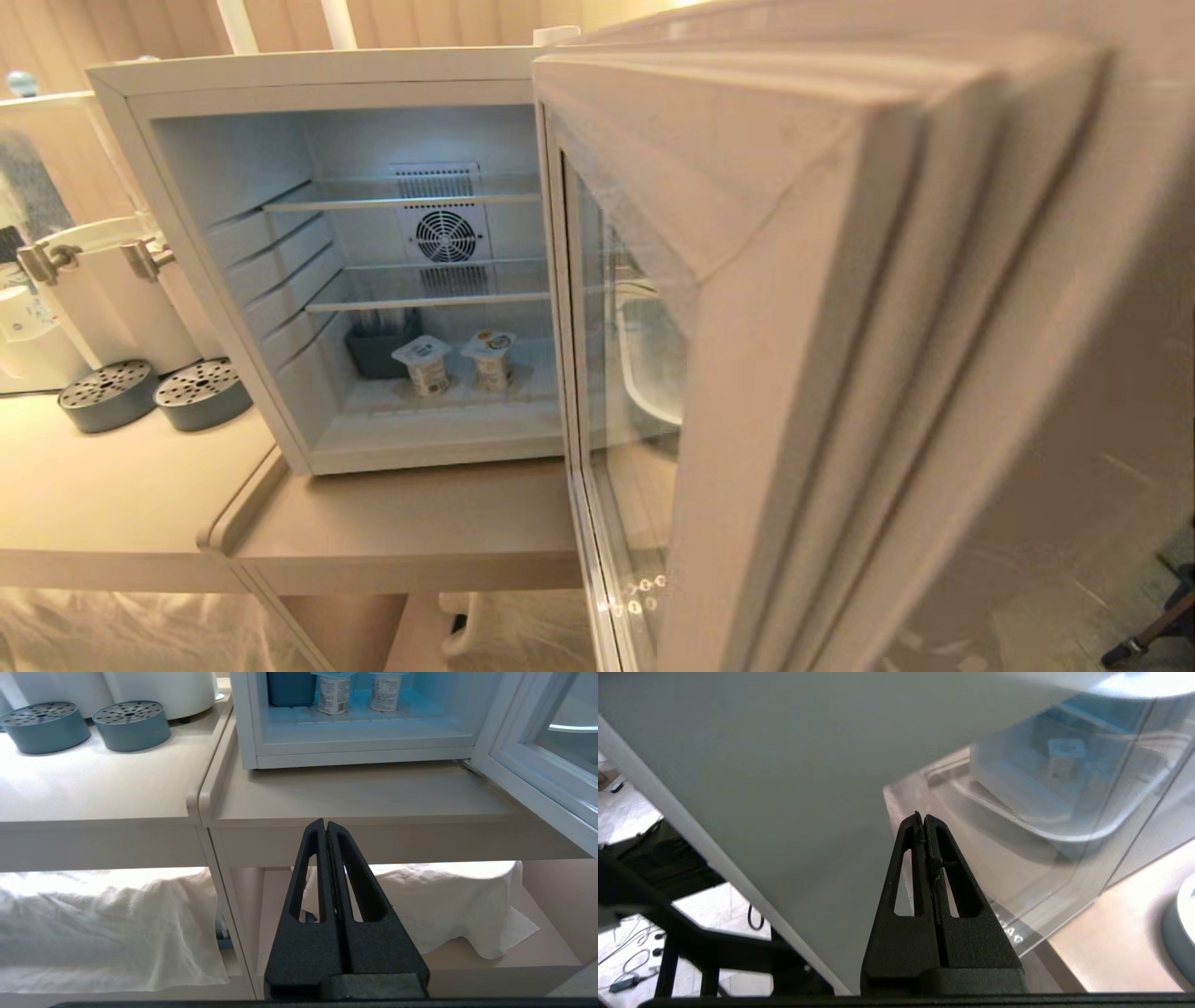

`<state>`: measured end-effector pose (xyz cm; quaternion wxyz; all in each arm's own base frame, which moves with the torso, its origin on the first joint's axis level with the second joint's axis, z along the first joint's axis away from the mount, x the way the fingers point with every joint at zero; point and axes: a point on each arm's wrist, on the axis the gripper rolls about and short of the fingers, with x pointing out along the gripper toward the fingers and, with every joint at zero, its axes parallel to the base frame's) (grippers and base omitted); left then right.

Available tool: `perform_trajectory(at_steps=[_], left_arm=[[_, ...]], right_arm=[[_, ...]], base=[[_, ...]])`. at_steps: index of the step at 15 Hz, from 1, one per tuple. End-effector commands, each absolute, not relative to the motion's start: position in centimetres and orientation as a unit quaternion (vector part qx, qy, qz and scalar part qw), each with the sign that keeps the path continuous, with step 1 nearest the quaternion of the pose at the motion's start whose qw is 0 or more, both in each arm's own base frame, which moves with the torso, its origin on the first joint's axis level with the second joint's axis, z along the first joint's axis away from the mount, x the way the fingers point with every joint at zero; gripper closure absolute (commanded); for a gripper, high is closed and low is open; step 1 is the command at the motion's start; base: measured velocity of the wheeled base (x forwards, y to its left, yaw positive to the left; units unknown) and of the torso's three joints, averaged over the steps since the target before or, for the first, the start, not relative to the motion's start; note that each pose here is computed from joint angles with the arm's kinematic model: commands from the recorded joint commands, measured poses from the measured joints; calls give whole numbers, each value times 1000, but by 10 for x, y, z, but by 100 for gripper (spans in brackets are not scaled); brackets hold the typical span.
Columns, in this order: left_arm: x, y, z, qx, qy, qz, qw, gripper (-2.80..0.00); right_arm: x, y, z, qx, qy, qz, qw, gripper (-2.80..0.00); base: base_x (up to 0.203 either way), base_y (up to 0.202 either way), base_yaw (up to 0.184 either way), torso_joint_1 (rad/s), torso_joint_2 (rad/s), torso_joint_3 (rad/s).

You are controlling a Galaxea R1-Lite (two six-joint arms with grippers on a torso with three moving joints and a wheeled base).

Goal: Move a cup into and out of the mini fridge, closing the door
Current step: Close the freezer door

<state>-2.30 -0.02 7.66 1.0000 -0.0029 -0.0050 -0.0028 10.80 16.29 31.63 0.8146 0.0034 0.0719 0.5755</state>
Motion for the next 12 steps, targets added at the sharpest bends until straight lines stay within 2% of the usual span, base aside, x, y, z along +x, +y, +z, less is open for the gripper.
perform_trajectory(at_steps=[1,12], left_arm=[[-23,0,77,-4,-5,-3,1000,0],[-23,0,77,-4,-5,-3,1000,0]], right_arm=[[112,179,315,-2,80,574,815,0],[141,268,307,-22,93,558,824,0]], base=[[0,0,0,0,0,0],[0,0,0,0,0,0]])
